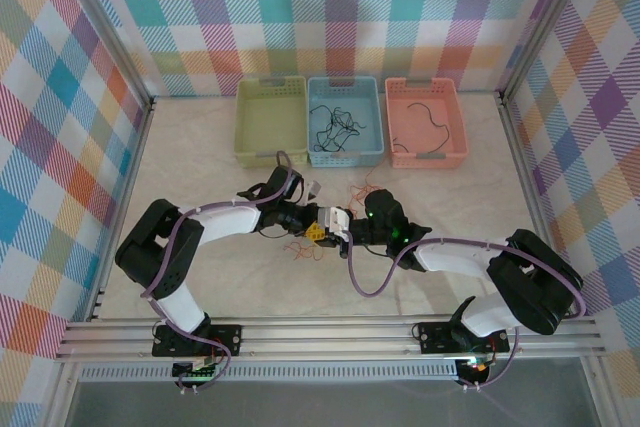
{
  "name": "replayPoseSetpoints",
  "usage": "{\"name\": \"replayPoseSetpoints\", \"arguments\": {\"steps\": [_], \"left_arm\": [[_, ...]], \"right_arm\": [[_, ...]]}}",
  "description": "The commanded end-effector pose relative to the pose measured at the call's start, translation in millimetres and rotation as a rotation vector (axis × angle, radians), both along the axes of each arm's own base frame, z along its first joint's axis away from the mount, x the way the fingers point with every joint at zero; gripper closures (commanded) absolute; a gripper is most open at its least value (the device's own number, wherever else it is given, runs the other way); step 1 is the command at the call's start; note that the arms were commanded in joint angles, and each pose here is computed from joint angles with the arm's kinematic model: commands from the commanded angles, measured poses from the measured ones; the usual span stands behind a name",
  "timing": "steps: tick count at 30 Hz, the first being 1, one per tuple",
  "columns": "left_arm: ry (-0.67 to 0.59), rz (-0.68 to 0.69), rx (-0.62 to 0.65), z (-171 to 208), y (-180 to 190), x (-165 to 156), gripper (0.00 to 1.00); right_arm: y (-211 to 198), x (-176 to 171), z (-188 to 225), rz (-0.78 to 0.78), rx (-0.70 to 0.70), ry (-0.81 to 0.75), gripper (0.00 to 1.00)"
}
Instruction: Untangle the cables
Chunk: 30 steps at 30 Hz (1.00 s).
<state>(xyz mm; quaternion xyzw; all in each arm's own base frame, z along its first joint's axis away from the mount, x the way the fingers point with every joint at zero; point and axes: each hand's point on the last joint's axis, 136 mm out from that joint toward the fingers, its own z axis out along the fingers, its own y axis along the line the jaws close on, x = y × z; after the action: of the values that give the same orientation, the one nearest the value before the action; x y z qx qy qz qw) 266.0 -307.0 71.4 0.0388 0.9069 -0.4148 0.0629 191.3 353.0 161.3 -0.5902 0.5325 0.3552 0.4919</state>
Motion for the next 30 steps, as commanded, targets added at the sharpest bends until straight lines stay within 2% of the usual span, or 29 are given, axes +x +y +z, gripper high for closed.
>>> {"name": "replayPoseSetpoints", "arguments": {"steps": [1, 6, 8, 11, 16, 20, 23, 27, 30], "left_arm": [[-0.022, -0.007, 0.010, 4.9, -2.6, 2.3, 0.87], [-0.075, 0.065, 0.095, 4.4, 17.8, 13.6, 1.00], [-0.085, 0.114, 0.141, 0.7, 32.8, 20.7, 1.00], [-0.073, 0.188, 0.178, -5.5, 53.7, 29.6, 1.00], [-0.069, 0.267, 0.193, -6.5, 72.3, 37.0, 1.00], [-0.070, 0.311, 0.214, -7.5, 83.6, 40.1, 1.00], [-0.091, 0.364, 0.265, -6.0, 99.2, 43.6, 1.00], [-0.150, 0.435, 0.311, 4.5, 120.0, 47.3, 1.00], [-0.179, 0.476, 0.336, 10.1, 132.6, 48.2, 1.00]], "right_arm": [[0.3, -8.5, 1.0, 0.037, 0.007, -0.020, 1.00], [-0.5, -10.9, 4.4, 0.045, 0.019, -0.025, 1.00], [-1.5, -9.1, 5.1, 0.026, 0.018, -0.032, 1.00], [-7.2, -1.0, 21.0, -0.045, 0.092, -0.094, 1.00], [-33.3, 21.0, 50.6, -0.261, 0.194, -0.192, 1.00], [-71.9, 55.2, 72.5, -0.564, 0.255, -0.260, 1.00], [-114.2, 90.6, 78.4, -0.868, 0.262, -0.245, 1.00], [-183.6, 127.6, 73.8, -1.247, 0.348, -0.102, 1.00], [-243.2, 141.5, 55.8, -1.503, 0.461, 0.108, 1.00]]}}
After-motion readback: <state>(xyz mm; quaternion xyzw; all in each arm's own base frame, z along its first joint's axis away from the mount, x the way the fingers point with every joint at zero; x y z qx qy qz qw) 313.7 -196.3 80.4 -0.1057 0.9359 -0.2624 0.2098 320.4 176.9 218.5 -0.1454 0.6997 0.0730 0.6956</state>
